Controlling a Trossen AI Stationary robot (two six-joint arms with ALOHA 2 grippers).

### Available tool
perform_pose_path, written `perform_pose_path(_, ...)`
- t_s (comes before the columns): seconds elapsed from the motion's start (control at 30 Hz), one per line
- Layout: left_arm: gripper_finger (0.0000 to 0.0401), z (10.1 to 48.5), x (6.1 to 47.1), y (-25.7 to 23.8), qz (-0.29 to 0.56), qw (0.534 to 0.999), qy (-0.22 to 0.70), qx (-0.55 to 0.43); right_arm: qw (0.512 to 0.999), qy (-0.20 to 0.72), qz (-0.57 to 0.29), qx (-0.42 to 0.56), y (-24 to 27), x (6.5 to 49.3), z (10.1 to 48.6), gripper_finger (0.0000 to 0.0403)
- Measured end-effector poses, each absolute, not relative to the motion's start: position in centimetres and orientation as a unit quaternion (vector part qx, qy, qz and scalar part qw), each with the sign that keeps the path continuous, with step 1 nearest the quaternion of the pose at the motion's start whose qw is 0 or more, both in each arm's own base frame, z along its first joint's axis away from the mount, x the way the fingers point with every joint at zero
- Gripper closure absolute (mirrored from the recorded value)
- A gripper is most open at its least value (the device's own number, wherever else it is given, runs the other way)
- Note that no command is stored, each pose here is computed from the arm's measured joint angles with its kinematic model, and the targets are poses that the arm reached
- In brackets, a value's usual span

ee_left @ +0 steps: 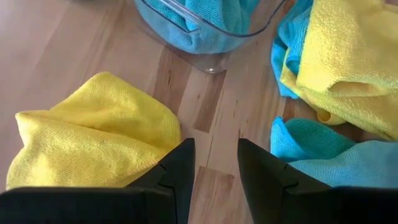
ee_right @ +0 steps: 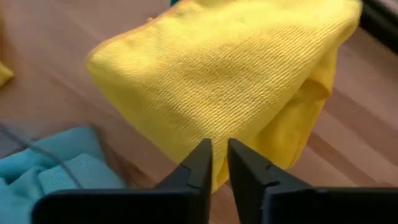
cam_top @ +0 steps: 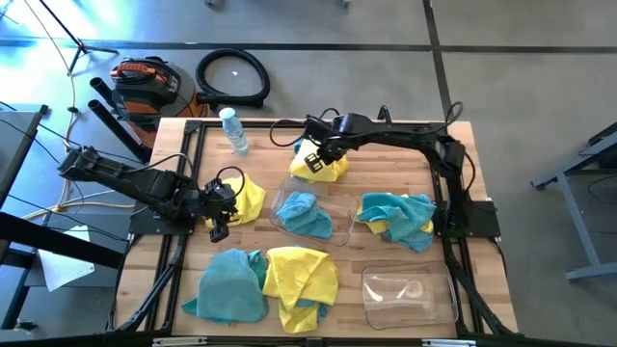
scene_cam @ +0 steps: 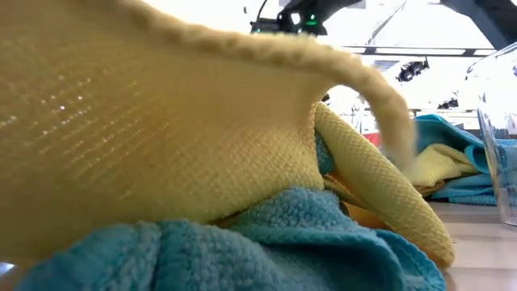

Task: Sort microfiber towel by color & place in baskets
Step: Put the yellow towel in the bottom transparent bin

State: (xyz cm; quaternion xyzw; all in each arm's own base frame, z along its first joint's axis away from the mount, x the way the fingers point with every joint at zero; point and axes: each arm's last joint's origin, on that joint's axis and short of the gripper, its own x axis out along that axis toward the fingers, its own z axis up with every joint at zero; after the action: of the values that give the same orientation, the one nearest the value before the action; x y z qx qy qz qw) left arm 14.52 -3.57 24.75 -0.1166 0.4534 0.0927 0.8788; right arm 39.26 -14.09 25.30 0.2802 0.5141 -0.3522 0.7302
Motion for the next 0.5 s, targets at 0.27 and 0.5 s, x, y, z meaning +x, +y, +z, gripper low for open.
perform_pose_path(0.27,0.0291,24.7,14.5,-3.6,0.095,0.879,0.453,-0.116,0.705,0.515,-0.383,0.304,-15.1,39.5,23.6,0.0219)
perform_pose_path(0.5,0.0291,24.8,14.5,-3.5,0.102,0.880,0.449,-0.111,0.691,0.538,-0.363,0.319,-15.1,40.2,21.6,0.0192)
